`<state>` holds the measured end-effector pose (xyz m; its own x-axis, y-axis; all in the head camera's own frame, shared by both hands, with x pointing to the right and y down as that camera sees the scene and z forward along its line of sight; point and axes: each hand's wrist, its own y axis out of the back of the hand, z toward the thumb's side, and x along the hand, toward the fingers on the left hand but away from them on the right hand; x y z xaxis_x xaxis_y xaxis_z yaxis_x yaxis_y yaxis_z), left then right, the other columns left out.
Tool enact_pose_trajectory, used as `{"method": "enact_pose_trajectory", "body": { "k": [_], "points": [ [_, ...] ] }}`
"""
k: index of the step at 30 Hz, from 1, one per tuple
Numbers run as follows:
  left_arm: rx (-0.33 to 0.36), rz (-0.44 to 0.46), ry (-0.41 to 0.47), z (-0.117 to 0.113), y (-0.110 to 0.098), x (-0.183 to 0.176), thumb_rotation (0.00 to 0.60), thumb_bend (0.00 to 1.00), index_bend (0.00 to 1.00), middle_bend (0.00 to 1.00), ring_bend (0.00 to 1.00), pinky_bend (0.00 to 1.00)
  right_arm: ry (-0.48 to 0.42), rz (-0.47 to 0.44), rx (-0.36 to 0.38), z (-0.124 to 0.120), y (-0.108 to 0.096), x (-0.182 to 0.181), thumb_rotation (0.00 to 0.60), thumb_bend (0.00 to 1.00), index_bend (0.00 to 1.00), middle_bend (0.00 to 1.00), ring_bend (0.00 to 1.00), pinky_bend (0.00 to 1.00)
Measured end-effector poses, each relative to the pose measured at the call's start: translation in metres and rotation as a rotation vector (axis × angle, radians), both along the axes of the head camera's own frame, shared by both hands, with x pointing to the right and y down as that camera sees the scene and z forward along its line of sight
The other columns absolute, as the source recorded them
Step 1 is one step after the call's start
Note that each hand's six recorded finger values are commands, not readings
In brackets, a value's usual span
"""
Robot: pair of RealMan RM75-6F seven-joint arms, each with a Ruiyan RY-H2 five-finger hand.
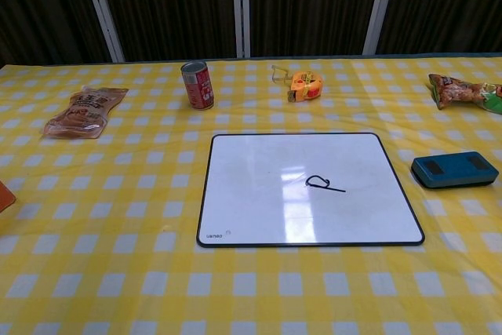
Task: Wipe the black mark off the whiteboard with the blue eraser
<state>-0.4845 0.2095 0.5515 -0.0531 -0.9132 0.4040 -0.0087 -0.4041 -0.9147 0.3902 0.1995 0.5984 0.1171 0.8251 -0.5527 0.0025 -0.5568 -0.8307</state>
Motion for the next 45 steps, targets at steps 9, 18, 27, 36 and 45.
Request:
{"method": "enact_pose_trajectory", "body": {
  "k": [9, 18, 27, 36, 45],
  "points": [
    [0.005, 0.001, -0.007, 0.0, -0.001, 0.0, 0.6, 0.18, 0.0, 0.0, 0.0, 0.0, 0.054, 0.003, -0.108, 0.038, -0.016, -0.015, 0.6, 0.13, 0.26, 0.08, 0.0, 0.04],
    [-0.004, -0.006, -0.019, 0.004, -0.002, -0.003, 0.6, 0.18, 0.0, 0.0, 0.0, 0.0, 0.061, 0.013, -0.144, 0.064, -0.033, -0.025, 0.6, 0.13, 0.26, 0.08, 0.0, 0.04],
    [-0.006, -0.01, -0.023, 0.006, -0.003, -0.004, 0.6, 0.18, 0.0, 0.0, 0.0, 0.0, 0.053, 0.014, -0.174, 0.081, -0.037, -0.039, 0.6, 0.14, 0.27, 0.09, 0.0, 0.05],
    [-0.008, -0.009, -0.021, 0.007, -0.004, -0.003, 0.6, 0.18, 0.0, 0.0, 0.0, 0.0, 0.059, 0.018, -0.174, 0.097, -0.044, -0.052, 0.6, 0.15, 0.28, 0.11, 0.0, 0.08],
    [-0.013, -0.008, -0.021, 0.009, -0.005, -0.003, 0.6, 0.18, 0.0, 0.0, 0.0, 0.0, 0.069, 0.021, -0.168, 0.105, -0.049, -0.056, 0.6, 0.16, 0.29, 0.12, 0.0, 0.09]
  ]
}}
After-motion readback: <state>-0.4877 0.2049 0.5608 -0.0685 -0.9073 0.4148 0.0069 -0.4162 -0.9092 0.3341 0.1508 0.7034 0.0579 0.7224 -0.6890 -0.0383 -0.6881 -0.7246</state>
